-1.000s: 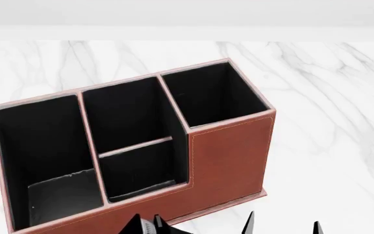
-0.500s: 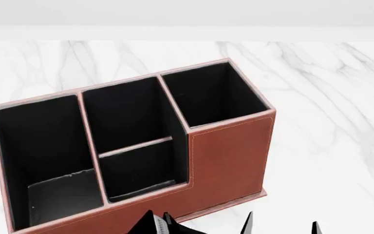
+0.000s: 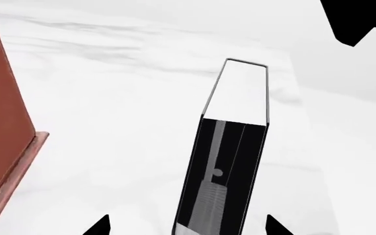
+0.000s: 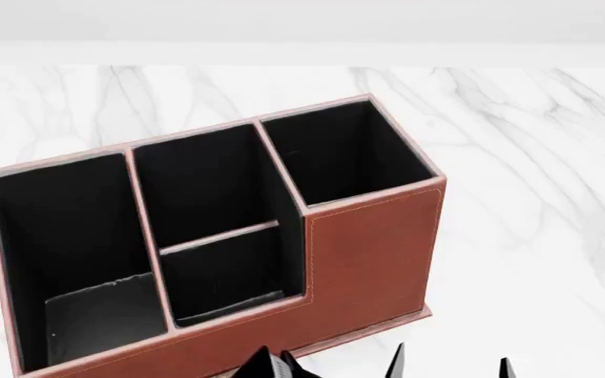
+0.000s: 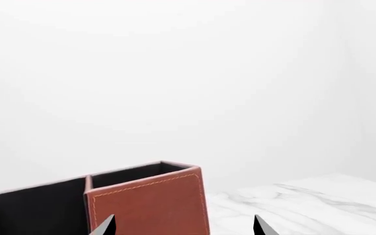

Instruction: Pick up the book and place it in the back compartment of the caddy.

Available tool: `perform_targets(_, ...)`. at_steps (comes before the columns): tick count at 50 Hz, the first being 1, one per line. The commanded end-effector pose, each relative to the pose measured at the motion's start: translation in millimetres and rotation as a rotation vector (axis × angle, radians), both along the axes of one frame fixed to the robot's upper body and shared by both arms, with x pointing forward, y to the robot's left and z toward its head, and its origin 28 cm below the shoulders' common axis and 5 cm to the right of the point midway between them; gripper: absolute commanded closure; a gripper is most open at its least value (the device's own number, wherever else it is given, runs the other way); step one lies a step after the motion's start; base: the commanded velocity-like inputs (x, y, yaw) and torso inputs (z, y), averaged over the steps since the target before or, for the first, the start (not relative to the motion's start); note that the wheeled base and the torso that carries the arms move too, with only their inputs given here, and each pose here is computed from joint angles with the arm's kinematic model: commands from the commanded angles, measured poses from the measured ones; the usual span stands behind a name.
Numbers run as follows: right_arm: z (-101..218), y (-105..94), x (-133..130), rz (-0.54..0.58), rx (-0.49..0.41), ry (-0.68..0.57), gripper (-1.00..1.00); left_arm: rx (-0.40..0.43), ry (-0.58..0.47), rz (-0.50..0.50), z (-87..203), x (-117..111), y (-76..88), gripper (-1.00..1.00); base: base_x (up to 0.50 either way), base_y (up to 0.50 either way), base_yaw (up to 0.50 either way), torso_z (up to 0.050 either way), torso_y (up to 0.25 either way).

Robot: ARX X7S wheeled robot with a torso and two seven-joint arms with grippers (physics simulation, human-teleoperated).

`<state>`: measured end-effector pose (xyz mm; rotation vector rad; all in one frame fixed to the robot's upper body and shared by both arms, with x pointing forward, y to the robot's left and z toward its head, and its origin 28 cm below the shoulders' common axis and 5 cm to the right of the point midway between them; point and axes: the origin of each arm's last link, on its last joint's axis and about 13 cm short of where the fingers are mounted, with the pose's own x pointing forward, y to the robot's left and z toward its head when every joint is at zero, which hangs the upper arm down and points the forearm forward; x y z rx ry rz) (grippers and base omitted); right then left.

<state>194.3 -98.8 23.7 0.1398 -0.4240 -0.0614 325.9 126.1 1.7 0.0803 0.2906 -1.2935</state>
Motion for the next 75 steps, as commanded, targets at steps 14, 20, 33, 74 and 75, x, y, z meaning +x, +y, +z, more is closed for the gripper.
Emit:
perform_targets(14, -1, 1.9, 0, 0.011, -0.006, 0.004, -1.0, 0.026, 0.027, -0.016, -4, -4, -2.7, 1.0, 0.0, 0.0, 0.0, 0.0, 0.0)
perform_targets(20, -3, 2.1, 2, 0.008, -0.011, 0.008, -1.0, 0.032, 0.025, -0.012, -5, -4, -2.0, 1.0, 0.0, 0.0, 0.0, 0.0, 0.0)
perform_targets(33, -1, 0.6, -1, 0.003, -0.007, 0.0, -1.0, 0.038, 0.003, 0.029, -4, 1, 6.2, 1.0, 0.0, 0.0, 0.0, 0.0, 0.0)
perform_targets(74, -3, 0.9, 3, -0.002, -0.006, 0.008, -1.0, 0.062, -0.132, 0.243, 47, 5, 62.9, 1.0, 0.0, 0.0, 0.0, 0.0, 0.0)
perform_targets(75, -3, 1.0, 3, -0.003, -0.007, 0.008, -1.0, 0.065, -0.135, 0.246, 48, 4, 63.5, 1.0, 0.0, 0.0, 0.0, 0.0, 0.01)
